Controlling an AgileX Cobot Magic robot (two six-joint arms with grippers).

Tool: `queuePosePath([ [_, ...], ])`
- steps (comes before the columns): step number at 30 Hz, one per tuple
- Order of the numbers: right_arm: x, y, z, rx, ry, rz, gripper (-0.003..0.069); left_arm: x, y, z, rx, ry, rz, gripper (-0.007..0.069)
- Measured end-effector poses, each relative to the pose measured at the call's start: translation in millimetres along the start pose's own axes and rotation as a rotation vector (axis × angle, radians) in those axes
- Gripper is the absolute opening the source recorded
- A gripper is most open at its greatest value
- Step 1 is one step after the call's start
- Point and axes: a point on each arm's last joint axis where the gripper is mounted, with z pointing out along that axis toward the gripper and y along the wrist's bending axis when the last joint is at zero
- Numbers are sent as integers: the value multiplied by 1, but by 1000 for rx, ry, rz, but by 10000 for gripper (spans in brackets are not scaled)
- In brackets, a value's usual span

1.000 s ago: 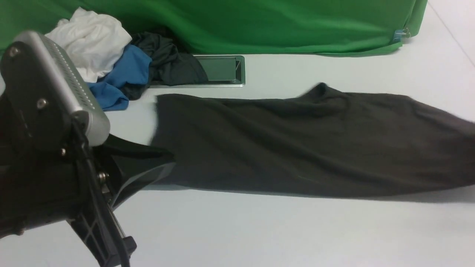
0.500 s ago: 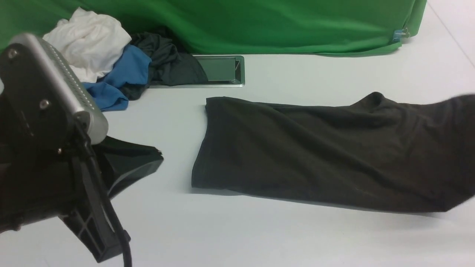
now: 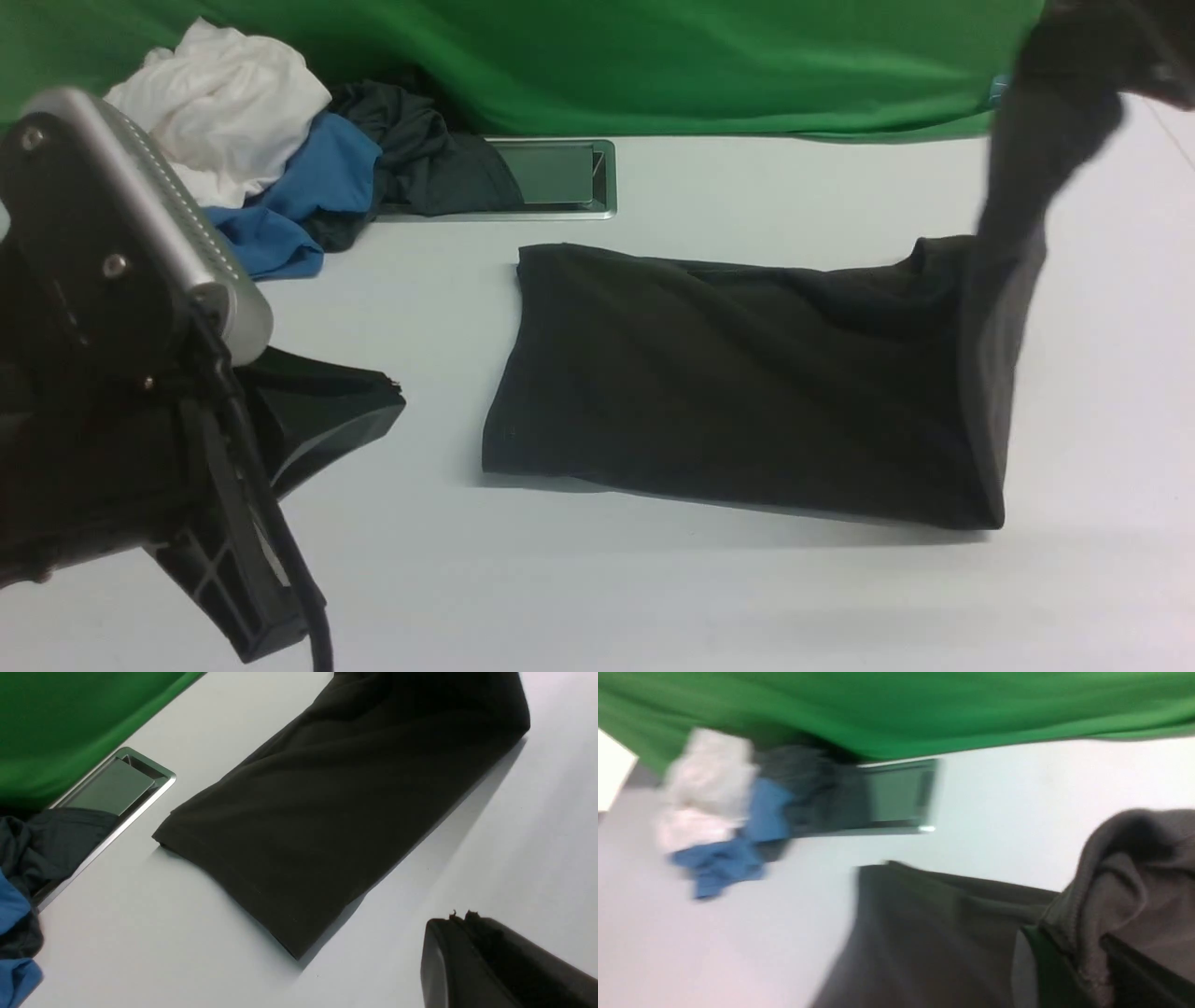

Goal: Fold a long-sleeved shirt on a white desktop.
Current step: 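Fold the right end of the dark garment over onto its left end with the right gripper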

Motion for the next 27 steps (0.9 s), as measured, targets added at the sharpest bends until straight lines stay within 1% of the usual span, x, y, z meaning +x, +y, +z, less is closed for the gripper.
queuePosePath([
  [4, -3, 14, 25, -91, 43, -19, 99, 0, 0, 0, 0, 1, -4, 18],
  [10, -2, 45, 73, -195, 134, -75, 99, 0, 0, 0, 0, 1, -8, 18],
  [12, -1, 49, 81, -206, 149, -82, 99, 0, 0, 0, 0, 1, -8, 18],
  [13, 4, 56, 97, -225, 181, -91, 99, 0, 0, 0, -1, 2, -6, 18],
  [14, 4, 58, 98, -228, 181, -93, 99, 0, 0, 0, -1, 2, -6, 18],
  [19, 21, 76, 145, -273, 267, -109, 99, 0, 1, 0, -6, -4, -5, 18],
  [23, 36, 83, 184, -291, 329, -105, 99, 0, 1, 0, -6, -5, -5, 18],
  [24, 35, 84, 184, -294, 327, -107, 99, 0, 1, 0, -6, -5, -5, 18],
  [27, 51, 85, 214, -290, 382, -74, 100, 0, 1, 0, -6, -5, -5, 18],
])
